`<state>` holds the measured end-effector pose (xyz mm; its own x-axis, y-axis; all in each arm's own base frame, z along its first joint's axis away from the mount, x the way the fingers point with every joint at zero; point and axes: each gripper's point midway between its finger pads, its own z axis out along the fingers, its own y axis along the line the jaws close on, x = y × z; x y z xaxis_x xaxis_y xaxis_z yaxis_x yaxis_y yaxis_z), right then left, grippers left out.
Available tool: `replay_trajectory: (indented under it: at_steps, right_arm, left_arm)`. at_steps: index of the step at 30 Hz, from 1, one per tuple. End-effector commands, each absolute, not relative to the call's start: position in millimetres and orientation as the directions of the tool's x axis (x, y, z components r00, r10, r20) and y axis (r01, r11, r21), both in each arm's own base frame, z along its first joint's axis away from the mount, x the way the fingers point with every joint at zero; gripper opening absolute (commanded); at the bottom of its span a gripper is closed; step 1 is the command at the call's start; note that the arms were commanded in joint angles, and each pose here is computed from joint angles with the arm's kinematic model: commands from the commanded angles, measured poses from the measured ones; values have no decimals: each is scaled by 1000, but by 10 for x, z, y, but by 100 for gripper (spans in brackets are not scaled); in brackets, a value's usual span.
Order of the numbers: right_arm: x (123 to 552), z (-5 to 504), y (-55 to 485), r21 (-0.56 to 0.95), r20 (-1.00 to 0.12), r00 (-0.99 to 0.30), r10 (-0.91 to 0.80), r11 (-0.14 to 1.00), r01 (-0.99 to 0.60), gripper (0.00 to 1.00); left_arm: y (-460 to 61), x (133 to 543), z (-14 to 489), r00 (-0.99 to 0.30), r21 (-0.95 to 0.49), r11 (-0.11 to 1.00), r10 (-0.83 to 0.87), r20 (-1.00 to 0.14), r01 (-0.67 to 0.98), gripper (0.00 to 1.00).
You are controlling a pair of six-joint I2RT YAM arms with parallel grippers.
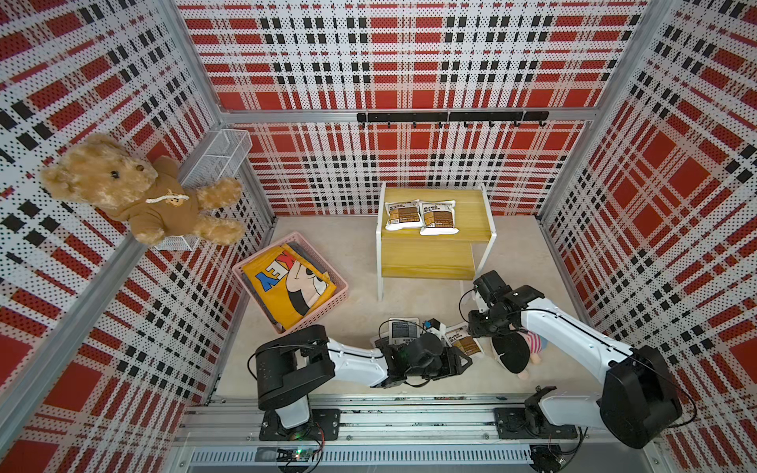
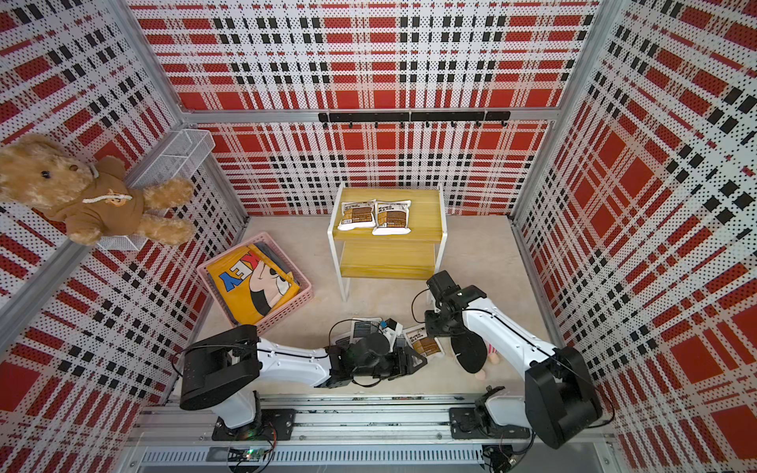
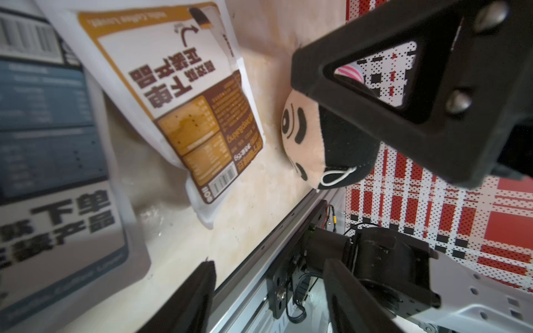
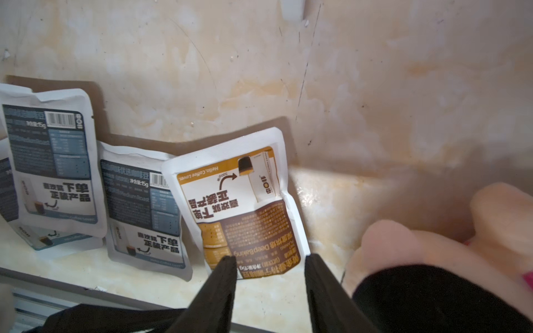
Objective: Place the bagged coffee beans on the shelf by color
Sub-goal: Pick up the bagged coffee beans at the center of the board.
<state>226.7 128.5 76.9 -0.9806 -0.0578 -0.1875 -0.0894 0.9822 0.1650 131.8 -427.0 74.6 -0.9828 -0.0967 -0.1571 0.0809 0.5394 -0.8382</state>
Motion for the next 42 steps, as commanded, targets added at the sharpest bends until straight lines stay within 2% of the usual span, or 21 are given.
replay_trajectory:
  at_steps: [1,11,24,31,36,42]
  right_arm:
    - [2290,714,1291,165,-189,-980,-66,981,-98,45]
    - [2300,613,1285,158,-163,-984,-66,983,-92,45]
    - [2305,384,1281,160,-113,-992,-56,984,-74,42]
    - [2291,333,1312,176,-102,-993,-63,981,-80,41]
    - [2281,339,1347,196,-100,-993,-69,977,-87,41]
    - [2284,364,1351,200,-107,-992,-67,976,-87,41]
  left_arm:
    - [-4202,1363,600,-983,-789,610,-89,-158,72,67]
    - [-4363,1561,512,-980,-758,644,-61,-188,106,67]
    - [-4294,1646,305,-982,-725,682,-56,-180,94,64]
    - [-4325,1696,270,-982,-735,673,-62,-178,90,51]
    - [-4372,1757,280,-981,-742,664,-68,-183,93,46]
    - [-4387,1748,295,-982,-745,660,-64,-180,94,18]
